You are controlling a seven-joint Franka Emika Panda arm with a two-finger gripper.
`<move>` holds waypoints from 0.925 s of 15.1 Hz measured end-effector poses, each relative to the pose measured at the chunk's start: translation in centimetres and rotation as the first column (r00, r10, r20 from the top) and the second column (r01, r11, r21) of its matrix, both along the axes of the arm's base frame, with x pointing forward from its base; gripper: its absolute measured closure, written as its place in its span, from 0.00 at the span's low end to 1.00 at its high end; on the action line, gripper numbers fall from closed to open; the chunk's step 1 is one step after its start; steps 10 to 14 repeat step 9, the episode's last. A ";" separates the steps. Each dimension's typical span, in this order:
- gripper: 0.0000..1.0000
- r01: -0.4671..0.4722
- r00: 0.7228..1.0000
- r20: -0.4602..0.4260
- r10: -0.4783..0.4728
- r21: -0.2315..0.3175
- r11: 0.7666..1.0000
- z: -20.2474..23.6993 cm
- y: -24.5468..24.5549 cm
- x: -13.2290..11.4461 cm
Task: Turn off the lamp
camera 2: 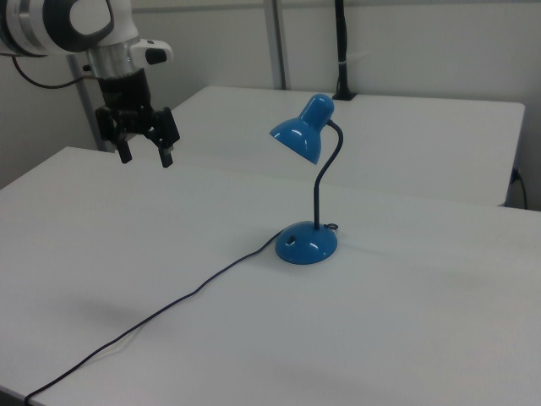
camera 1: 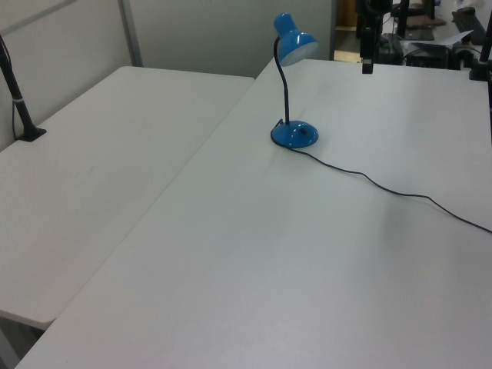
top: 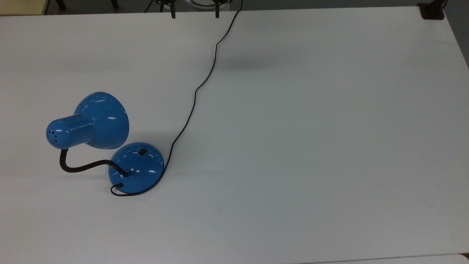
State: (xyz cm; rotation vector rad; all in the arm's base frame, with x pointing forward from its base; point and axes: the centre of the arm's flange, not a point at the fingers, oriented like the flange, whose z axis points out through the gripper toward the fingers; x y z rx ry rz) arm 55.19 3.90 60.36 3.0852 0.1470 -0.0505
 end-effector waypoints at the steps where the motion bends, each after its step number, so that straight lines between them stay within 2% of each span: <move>1: 0.00 -0.001 1.000 0.000 0.001 -0.001 1.000 0.0 0.0 0.0; 14: 0.00 -0.001 1.000 0.001 0.001 -0.005 1.000 0.0 0.0 0.0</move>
